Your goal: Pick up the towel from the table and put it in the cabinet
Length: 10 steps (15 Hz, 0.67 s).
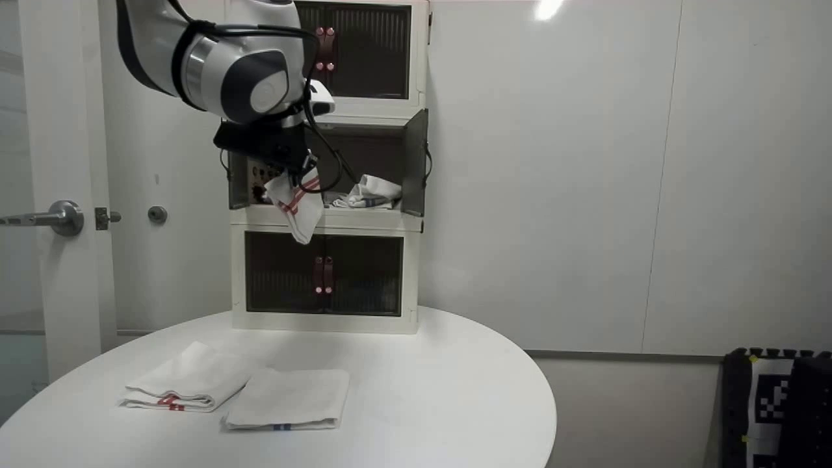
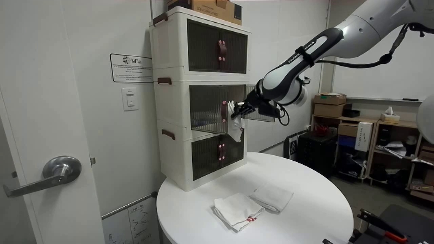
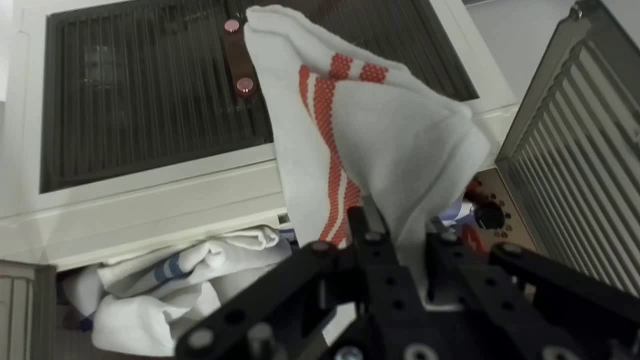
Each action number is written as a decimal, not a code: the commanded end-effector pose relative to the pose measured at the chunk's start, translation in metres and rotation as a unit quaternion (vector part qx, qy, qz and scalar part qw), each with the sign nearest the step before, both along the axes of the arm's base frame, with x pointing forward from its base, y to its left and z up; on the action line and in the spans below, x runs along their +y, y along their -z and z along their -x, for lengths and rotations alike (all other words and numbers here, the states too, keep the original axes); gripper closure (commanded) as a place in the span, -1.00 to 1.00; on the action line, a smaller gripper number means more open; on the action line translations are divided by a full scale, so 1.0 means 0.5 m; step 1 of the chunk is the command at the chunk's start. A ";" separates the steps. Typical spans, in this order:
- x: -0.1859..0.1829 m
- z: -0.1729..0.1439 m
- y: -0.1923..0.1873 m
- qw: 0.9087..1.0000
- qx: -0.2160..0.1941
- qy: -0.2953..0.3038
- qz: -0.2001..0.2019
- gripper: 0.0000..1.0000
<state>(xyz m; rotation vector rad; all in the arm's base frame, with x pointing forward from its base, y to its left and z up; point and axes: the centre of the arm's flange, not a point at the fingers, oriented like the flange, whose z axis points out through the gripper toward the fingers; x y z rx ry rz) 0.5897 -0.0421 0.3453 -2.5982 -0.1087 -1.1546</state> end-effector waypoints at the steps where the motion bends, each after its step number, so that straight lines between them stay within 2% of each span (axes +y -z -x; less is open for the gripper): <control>1: 0.002 -0.051 -0.043 0.999 -0.043 0.005 0.005 0.93; 6: 0.044 -0.134 -0.092 0.997 -0.074 0.003 0.011 0.93; 10: 0.082 -0.192 -0.097 0.996 -0.085 -0.007 0.024 0.93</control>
